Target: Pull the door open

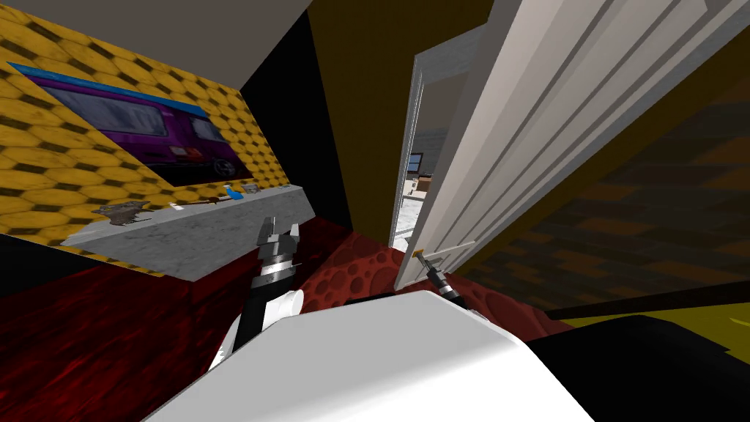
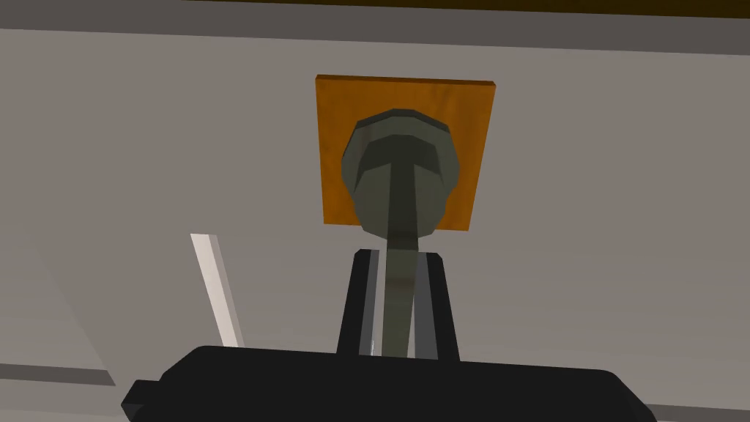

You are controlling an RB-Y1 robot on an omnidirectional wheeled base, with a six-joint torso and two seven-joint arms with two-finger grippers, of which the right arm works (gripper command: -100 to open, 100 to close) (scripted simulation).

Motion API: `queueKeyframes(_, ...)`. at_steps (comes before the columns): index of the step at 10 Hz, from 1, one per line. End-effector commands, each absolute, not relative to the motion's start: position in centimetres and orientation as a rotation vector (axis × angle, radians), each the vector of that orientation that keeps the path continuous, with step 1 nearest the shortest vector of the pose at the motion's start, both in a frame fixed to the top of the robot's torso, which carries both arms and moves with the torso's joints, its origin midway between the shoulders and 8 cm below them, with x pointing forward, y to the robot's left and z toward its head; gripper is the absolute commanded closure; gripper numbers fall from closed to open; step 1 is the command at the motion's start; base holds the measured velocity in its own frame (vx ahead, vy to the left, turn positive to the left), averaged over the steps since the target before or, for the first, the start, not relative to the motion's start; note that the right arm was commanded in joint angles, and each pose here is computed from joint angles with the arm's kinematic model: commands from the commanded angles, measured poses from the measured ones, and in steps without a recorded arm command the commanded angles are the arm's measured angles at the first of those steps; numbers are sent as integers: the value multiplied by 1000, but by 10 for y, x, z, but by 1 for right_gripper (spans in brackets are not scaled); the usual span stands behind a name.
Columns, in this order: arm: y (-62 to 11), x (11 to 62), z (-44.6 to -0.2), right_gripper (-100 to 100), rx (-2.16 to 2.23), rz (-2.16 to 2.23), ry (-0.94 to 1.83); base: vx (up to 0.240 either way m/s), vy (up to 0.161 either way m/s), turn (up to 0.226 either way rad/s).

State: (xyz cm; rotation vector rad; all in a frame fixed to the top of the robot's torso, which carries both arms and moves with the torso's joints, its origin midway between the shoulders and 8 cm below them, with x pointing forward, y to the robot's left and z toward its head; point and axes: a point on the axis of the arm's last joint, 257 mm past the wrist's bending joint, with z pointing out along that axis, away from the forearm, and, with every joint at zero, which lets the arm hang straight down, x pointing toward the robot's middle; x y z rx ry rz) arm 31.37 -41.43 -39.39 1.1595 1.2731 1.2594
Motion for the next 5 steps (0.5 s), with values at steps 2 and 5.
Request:
queueKeyframes(2,-394,328,-395,100,1153,1276,1283,-203,-75,101)
queueKeyframes(5,-384,336,-395,100,1150,1281,1286,-161,-82,66)
